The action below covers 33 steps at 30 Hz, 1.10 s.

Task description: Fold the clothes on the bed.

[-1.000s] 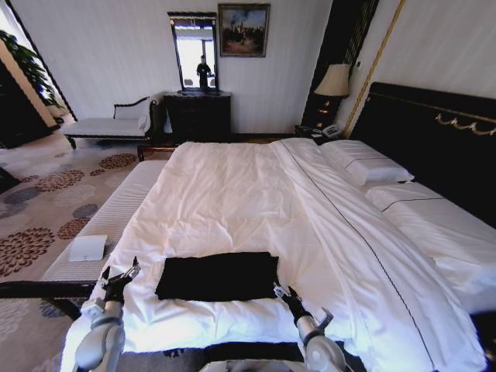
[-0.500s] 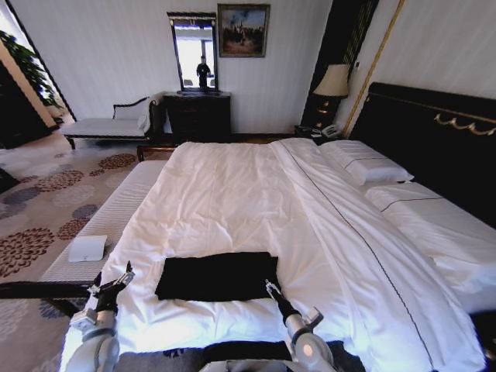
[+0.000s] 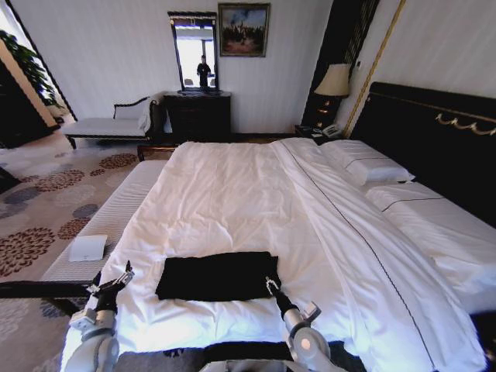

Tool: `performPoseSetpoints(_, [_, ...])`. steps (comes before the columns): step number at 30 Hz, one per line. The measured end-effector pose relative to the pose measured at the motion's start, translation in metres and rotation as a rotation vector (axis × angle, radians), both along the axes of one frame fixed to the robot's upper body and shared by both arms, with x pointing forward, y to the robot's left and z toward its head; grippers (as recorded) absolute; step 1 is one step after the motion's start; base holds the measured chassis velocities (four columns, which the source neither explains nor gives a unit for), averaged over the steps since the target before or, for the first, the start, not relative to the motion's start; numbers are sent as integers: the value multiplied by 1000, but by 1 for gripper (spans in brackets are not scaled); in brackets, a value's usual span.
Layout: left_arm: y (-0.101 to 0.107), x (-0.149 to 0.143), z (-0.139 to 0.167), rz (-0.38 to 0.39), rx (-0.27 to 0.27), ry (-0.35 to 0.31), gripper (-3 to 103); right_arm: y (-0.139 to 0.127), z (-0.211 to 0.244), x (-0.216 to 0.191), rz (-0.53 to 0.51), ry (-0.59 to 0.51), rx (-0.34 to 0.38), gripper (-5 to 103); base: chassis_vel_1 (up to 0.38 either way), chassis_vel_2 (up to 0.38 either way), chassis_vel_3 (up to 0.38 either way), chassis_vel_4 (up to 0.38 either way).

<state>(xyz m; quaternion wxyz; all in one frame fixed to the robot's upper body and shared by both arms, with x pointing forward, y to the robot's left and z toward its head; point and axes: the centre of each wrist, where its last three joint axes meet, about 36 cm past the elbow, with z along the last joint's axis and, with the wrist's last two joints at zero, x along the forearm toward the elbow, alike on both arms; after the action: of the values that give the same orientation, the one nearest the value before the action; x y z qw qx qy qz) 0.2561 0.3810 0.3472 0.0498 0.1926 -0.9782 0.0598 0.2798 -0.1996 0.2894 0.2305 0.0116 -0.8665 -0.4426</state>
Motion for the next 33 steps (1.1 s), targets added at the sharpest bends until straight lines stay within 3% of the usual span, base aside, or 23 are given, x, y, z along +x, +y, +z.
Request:
performPoseSetpoints(8, [-7,5,-1,-10,-9,-3,100,-12,28,1,-15,-32,-24,4,0,0,0,0])
performPoseSetpoints(16, [-13,12,2,-23,-16,-15,100,-45,77,-6,3,-97,-72,4,0,0,0,0])
performPoseSetpoints(20, [-14,14,5,-29,-16,-24,100,-97,87,9,-16,-132,-174,4,0,0,0,0])
performPoseSetpoints(22, [-14,14,6,-30,-17,-26,100,-105,87,12,-20,-135,-190,4,0,0,0,0])
performPoseSetpoints(25, [-11,15,10,-24,-28,-38,100,-137,91,30,-36,-165,-263,4,0,0,0,0])
performPoseSetpoints(28, [-6,14,12,-10,-36,-39,100,-139,95,38,-32,-193,-277,4,0,0,0,0])
performPoseSetpoints(33, [14,14,14,70,-52,-9,100,-120,101,46,52,-315,-291,4,0,0,0,0])
